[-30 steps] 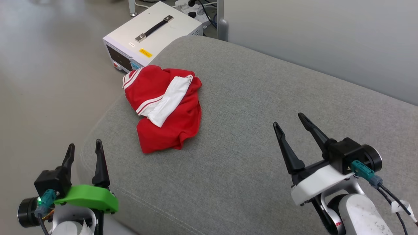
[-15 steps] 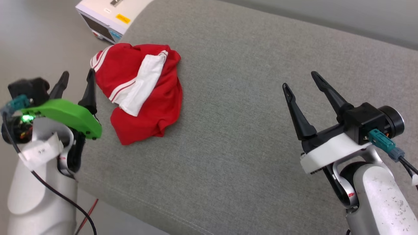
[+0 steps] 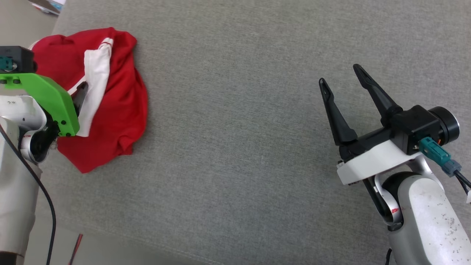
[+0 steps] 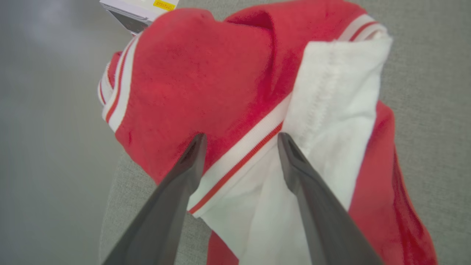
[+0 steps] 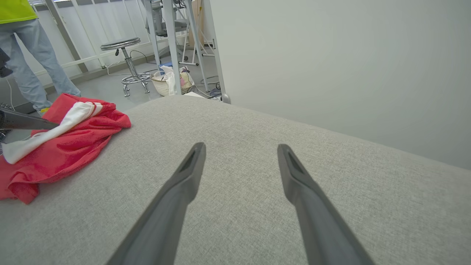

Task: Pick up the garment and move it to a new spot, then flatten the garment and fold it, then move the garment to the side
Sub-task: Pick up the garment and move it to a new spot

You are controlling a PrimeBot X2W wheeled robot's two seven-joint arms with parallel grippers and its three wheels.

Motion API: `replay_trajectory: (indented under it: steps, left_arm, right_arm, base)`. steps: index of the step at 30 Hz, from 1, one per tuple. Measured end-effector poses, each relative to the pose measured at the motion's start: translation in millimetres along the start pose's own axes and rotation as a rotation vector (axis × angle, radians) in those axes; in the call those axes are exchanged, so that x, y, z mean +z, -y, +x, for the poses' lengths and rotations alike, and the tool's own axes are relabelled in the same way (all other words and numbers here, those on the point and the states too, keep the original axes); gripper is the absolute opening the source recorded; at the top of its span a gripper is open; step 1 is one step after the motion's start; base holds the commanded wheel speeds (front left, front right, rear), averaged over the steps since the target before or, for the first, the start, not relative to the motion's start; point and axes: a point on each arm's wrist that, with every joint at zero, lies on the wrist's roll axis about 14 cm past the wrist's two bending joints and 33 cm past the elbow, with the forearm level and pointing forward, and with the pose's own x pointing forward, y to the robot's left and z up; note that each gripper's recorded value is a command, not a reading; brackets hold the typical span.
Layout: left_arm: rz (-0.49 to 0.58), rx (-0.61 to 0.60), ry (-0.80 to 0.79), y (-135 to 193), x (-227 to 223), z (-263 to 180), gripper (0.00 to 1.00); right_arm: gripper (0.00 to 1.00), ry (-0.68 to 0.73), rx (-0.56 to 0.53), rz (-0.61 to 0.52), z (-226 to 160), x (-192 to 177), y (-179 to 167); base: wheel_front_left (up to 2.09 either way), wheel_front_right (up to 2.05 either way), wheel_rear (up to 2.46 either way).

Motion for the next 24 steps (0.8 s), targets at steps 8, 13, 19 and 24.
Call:
replay_trajectory:
  steps: [8, 13, 19, 24]
  left_arm:
    - [-0.025, 0.013, -0.312, -4.4, -58.3, 32.8, 1.0]
    - [-0.092, 0.017, -0.399, -5.8, -65.9, 41.3, 0.01]
    - [-0.074, 0.031, -0.34, -8.5, -57.4, 40.2, 0.0]
    - [-0.013, 0.101, -0.131, -23.7, -25.0, 29.3, 0.0]
  right_arm:
    - [1.0, -0.03, -0.083, 0.016, -10.5, -18.5, 29.8]
    - [1.0, -0.043, -0.112, 0.016, -14.9, -23.4, 40.6]
    - [1.0, -0.024, -0.132, 0.007, -17.6, -14.5, 44.7]
    - [1.0, 0.016, -0.139, 0.008, -21.6, 2.9, 40.3]
  base:
    - [0.0, 0.0, 0.0]
    - [0.0, 0.0, 0.0]
    - [0.0, 0.0, 0.0]
    - [0.0, 0.0, 0.0]
